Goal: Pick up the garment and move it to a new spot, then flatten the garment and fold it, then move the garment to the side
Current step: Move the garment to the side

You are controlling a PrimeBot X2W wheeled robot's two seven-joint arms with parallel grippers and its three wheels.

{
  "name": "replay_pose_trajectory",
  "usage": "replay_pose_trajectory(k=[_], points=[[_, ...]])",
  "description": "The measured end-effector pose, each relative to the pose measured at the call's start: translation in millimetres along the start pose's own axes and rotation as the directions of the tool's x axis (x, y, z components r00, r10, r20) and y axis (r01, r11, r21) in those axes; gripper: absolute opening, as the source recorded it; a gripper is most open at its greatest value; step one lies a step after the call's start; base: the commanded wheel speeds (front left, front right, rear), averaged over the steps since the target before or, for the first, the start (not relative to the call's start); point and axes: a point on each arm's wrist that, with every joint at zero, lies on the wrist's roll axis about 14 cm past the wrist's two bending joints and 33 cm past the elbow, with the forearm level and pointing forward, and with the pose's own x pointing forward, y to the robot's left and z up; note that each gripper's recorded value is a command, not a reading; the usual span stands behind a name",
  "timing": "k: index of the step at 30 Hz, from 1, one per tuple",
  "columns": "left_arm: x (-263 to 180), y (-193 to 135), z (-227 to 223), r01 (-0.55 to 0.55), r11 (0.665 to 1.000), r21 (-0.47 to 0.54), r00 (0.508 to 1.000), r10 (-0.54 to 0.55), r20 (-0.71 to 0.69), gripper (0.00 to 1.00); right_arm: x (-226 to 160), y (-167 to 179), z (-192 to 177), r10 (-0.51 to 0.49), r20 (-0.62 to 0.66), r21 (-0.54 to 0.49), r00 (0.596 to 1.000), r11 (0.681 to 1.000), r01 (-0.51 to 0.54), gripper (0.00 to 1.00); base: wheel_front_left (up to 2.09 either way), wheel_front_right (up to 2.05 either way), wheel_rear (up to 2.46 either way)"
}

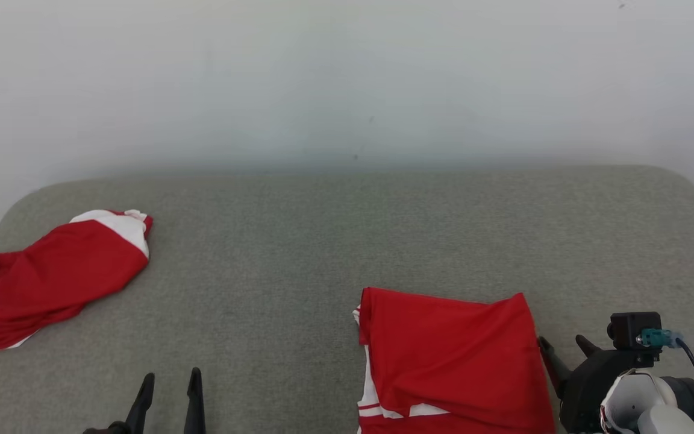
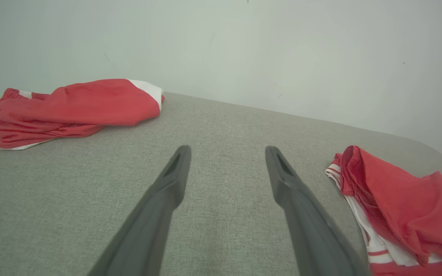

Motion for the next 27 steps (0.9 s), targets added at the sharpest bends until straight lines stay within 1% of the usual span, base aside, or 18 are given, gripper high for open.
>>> replay_pose_trajectory(k=[6, 10, 11, 12, 17, 18, 19, 20, 22, 24, 27], points=[[-1.6, 11.8, -2.8, -0.047, 0.999, -0.002, 0.999, 0.047, -0.010, 1.00, 21.6, 9.1, -30.0, 0.019, -0.166, 0.011, 0.986, 1.000, -0.017, 1.00, 0.00, 0.00, 0.00], [1.8, 17.6, -5.7, -0.064, 0.998, 0.001, 0.998, 0.064, -0.020, 1.00, 34.3, 9.8, -44.1, 0.016, -0.237, 0.011, 0.971, 1.000, -0.014, 1.00, 0.00, 0.00, 0.00], [3.4, 18.3, -5.6, -0.066, 0.998, 0.001, 0.998, 0.066, -0.020, 1.00, 36.8, 9.2, -49.1, 0.013, -0.260, 0.019, 0.965, 1.000, -0.009, 1.00, 0.00, 0.00, 0.00], [4.4, 19.1, -5.7, -0.068, 0.998, 0.002, 0.997, 0.068, -0.020, 1.00, 38.7, 9.1, -55.0, 0.010, -0.288, 0.007, 0.957, 1.000, -0.008, 1.00, 0.00, 0.00, 0.00], [4.2, 22.9, -9.1, -0.086, 0.996, 0.004, 0.996, 0.086, -0.032, 1.00, 46.8, 13.0, -68.6, 0.013, -0.380, 0.012, 0.925, 1.000, -0.010, 1.00, 0.00, 0.00, 0.00], [5.1, 22.4, -9.1, -0.086, 0.996, 0.005, 0.996, 0.086, -0.032, 1.00, 47.5, 14.0, -70.7, 0.015, -0.398, 0.005, 0.917, 1.000, -0.014, 0.98, 0.00, 0.00, 0.00], [6.0, 21.9, -8.8, -0.085, 0.996, 0.005, 0.996, 0.085, -0.031, 1.00, 47.9, 14.8, -72.0, 0.016, -0.414, -0.003, 0.910, 1.000, -0.019, 0.35, 0.00, 0.00, 0.00], [6.7, 21.6, -8.9, -0.085, 0.996, 0.005, 0.996, 0.085, -0.031, 1.00, 47.9, 14.3, -72.5, 0.014, -0.426, -0.018, 0.905, 1.000, -0.024, 0.00, 0.00, 0.00, 0.00], [8.5, 19.5, -8.9, -0.080, 0.997, 0.001, 0.996, 0.080, -0.031, 1.00, 47.1, 12.8, -72.9, 0.010, -0.445, -0.056, 0.896, 0.998, -0.039, 0.00, 0.00, 0.00, 0.00], [11.3, 16.3, -9.0, -0.075, 0.997, -0.001, 0.997, 0.075, -0.030, 1.00, 47.3, 11.1, -69.9, 0.002, -0.447, -0.120, 0.894, 0.991, -0.062, 0.00, 0.00, 0.00, 0.00], [17.5, 9.6, -8.2, -0.053, 0.999, -0.004, 0.998, 0.053, -0.026, 1.00, 47.2, 2.0, -59.8, -0.024, -0.444, -0.237, 0.895, 0.967, -0.092, 0.00, 0.00, 0.00, 0.00]])
